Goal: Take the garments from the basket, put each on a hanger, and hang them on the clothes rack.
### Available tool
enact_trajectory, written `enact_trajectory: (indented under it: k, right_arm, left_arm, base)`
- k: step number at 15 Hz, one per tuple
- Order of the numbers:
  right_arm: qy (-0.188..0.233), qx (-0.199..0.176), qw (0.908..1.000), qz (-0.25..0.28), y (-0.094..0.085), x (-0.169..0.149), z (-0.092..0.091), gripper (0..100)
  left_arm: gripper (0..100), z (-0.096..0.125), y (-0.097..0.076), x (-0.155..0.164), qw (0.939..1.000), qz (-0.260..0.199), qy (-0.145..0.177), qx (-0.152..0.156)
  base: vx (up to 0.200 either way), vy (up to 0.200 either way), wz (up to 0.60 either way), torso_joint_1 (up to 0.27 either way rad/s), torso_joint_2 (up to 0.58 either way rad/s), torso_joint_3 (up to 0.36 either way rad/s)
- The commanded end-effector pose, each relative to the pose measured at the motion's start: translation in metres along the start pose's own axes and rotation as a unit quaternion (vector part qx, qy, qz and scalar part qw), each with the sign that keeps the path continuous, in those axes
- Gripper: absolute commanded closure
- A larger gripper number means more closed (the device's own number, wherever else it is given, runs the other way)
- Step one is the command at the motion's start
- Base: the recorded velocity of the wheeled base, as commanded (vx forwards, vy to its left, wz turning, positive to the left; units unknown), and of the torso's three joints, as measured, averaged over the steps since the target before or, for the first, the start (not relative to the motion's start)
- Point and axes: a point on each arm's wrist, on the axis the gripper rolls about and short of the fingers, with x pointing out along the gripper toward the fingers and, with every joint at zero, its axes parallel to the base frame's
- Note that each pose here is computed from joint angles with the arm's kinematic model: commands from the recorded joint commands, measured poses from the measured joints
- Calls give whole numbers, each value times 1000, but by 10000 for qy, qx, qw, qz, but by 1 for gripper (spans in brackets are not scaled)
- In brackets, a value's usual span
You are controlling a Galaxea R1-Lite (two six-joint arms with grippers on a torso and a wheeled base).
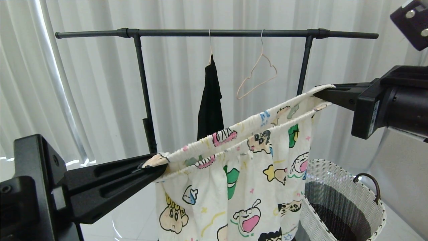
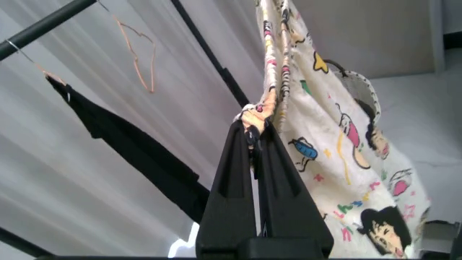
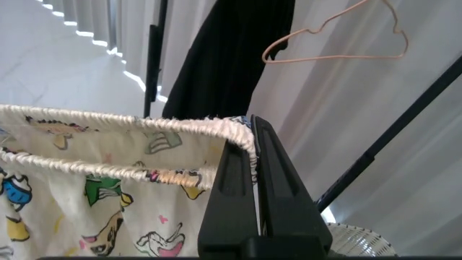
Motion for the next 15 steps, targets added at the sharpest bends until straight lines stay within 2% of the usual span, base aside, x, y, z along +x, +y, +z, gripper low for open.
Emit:
enact_trajectory:
  k: [1, 5, 6, 8, 10, 11, 15]
  right_arm:
    - [-11, 1, 10000, -3, -1, -3, 1, 100]
    - [161, -45, 9998, 73, -7, -37, 1, 100]
    - [265, -93, 9994, 203, -9, -52, 0, 100]
    - [479, -381, 9976, 320, -12, -72, -5, 100]
    - [551, -601, 9958, 406, -12, -76, -9, 100]
    - [567, -697, 9950, 430, -11, -75, -10, 100]
    - [629, -754, 9941, 460, -10, -71, -12, 100]
  left_arm:
    - [100, 0, 0, 1, 10000, 11, 17, -16]
    - [100, -3, 21, 23, 9965, 662, 429, -278]
    - [100, -2, 32, 34, 9938, 892, 550, -370]
    - [100, 1, 45, 54, 9898, 1117, 632, -625]
    - [100, 2, 47, 66, 9872, 1218, 689, -765]
    - [100, 3, 43, 68, 9885, 1119, 689, -749]
    - [100, 5, 40, 69, 9876, 1183, 715, -746]
  base:
    - [0, 0, 0, 0, 0, 0]
    - [0, 0, 0, 0, 0, 0]
    - [0, 0, 0, 0, 0, 0]
    - [0, 0, 0, 0, 0, 0]
    - [0, 0, 0, 0, 0, 0]
    - [0, 0, 0, 0, 0, 0]
    - [0, 0, 0, 0, 0, 0]
